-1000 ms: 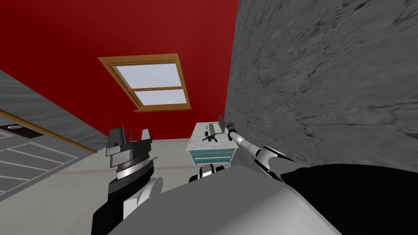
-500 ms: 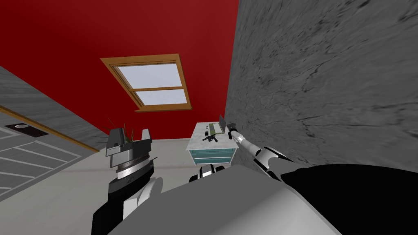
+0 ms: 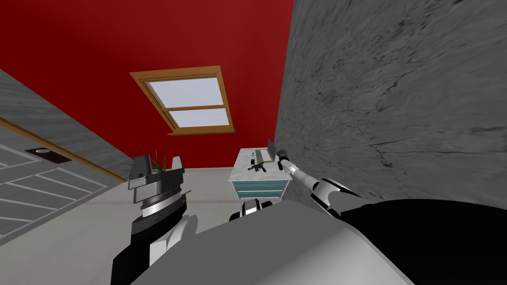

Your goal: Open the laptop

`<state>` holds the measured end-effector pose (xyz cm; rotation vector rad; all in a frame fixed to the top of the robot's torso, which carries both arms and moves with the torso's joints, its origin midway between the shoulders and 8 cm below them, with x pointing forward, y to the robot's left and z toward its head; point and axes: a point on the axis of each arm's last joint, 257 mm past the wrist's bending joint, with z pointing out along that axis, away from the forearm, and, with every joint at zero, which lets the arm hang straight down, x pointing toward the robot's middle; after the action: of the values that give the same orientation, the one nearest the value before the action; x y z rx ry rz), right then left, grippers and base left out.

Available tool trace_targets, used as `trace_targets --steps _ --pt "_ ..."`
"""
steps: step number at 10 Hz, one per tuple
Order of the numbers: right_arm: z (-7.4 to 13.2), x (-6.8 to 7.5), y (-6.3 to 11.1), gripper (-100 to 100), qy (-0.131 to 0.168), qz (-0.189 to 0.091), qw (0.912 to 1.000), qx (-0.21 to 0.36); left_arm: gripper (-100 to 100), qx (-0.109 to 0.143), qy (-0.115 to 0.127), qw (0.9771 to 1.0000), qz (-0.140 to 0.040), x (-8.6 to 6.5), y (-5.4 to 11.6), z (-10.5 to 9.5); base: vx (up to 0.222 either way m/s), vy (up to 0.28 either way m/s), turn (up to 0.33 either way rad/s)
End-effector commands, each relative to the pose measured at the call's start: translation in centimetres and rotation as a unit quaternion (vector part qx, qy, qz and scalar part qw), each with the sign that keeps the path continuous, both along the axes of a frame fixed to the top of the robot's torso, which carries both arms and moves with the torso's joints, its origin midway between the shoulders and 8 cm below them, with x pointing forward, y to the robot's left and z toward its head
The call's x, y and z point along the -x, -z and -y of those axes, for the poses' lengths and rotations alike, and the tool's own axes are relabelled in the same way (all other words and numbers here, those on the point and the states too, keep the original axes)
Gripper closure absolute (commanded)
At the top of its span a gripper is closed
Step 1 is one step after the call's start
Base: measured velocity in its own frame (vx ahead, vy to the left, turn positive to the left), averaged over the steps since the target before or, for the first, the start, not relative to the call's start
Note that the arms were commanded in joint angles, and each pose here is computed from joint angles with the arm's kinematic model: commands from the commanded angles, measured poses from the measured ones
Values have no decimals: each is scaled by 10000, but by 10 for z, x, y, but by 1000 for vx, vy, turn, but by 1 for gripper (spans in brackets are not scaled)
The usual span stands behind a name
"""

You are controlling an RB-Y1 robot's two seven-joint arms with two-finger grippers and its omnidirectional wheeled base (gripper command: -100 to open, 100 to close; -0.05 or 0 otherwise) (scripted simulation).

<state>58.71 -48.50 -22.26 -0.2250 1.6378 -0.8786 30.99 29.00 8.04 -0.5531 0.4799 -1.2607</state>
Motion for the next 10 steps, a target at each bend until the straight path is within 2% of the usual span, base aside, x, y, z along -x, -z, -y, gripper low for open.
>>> trace_targets --steps 1,2,4,5,7,8,10 --pt "-3 6 2 100 -222 -273 9956 871 0 0 0 10000 0 0 0 0 26 91 51" --pt "-4 5 1 100 -240 -269 9950 928 0 0 0 10000 0 0 0 0 19 67 7" --pt "-8 12 5 100 -449 -512 9833 1686 0 0 0 10000 0 0 0 0 17 82 56" --pt "-9 11 3 100 -470 -506 9821 1750 0 0 0 10000 0 0 0 0 11 66 28" --pt "-14 19 9 100 -689 -736 9634 2484 0 0 0 10000 0 0 0 0 16 72 67" --pt "-15 18 8 100 -712 -728 9616 2550 0 0 0 10000 0 0 0 0 14 72 24" --pt "-21 27 16 100 -944 -940 9358 3264 0 0 0 10000 0 0 0 0 21 83 71"
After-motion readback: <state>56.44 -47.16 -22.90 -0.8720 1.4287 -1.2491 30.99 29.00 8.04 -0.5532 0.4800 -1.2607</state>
